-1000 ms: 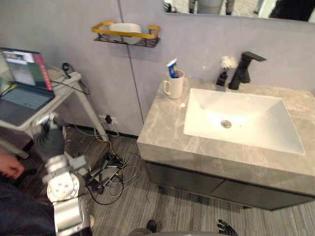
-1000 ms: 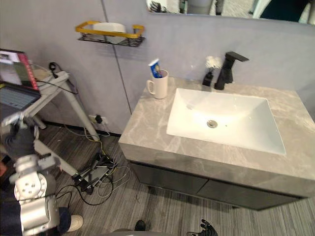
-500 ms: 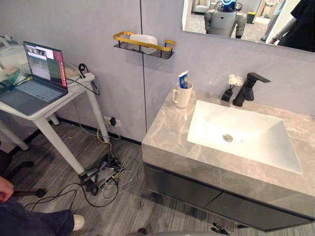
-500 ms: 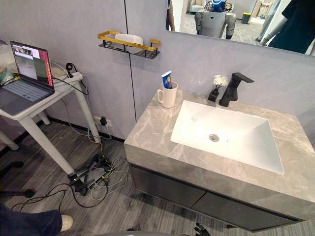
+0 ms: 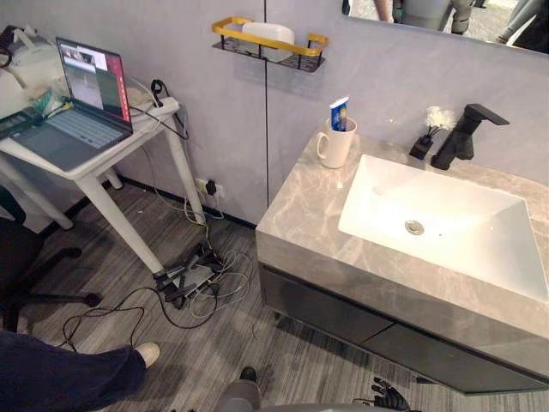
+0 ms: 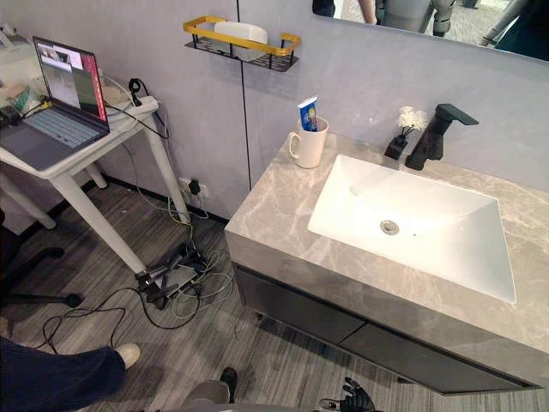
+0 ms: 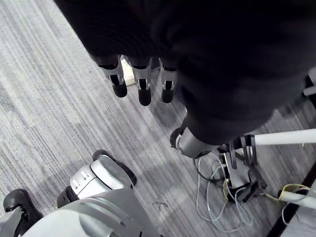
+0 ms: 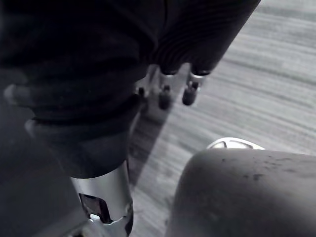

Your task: Organize washtable

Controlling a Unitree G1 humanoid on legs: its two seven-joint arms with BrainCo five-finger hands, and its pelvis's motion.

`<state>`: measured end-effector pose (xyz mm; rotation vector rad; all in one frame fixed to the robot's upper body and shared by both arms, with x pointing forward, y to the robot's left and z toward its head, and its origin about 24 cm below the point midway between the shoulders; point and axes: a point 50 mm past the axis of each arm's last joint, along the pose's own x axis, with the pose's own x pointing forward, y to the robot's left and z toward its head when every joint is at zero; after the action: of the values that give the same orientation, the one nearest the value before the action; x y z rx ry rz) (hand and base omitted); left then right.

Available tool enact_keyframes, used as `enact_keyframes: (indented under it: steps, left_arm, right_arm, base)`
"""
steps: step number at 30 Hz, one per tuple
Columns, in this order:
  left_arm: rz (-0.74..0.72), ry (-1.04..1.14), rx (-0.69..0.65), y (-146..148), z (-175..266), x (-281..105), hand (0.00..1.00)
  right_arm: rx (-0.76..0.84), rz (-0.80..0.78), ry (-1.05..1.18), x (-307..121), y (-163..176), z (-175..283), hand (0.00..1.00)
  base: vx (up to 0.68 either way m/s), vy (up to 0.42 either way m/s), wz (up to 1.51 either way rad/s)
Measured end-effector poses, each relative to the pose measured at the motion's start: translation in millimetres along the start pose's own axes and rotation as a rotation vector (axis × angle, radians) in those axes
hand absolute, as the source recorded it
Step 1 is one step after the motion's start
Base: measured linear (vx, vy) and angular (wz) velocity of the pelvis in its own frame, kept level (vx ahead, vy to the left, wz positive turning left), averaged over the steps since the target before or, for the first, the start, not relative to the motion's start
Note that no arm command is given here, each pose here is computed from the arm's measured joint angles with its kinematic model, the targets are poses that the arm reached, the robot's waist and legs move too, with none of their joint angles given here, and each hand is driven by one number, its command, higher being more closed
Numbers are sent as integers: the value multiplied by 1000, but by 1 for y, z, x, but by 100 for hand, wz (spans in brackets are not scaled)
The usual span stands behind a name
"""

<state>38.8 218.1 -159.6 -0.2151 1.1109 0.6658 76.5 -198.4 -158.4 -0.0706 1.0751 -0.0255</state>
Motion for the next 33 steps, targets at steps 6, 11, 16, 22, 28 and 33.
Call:
enact_keyframes:
  steps: [6,11,16,22,28,33]
  left_arm:
    - [-58,-71,86,-17,22,4,0]
    - [-153,-163,204,-47,47,4,0]
    - [-162,-205,239,-48,59,6,0]
    - [-128,-182,239,-33,59,10,0]
    - [-138,-140,275,-32,46,9,0]
    - [-180,-172,342,-45,54,9,0]
  right_arm:
    - [9,-16,-40,2,-4,11,0]
    - [55,-18,-143,6,7,40,0]
    - [-6,57,-173,11,28,57,0]
    - [-70,61,-94,14,25,42,0]
    - [-125,53,-51,14,16,34,0]
    - [-182,87,-61,13,26,34,0]
  base:
    - [45,79,-34]
    - [-35,202,-99]
    - [-66,124,-127]
    - [-106,-96,-100]
    - [-70,-119,-79]
    - [-23,-55,-18]
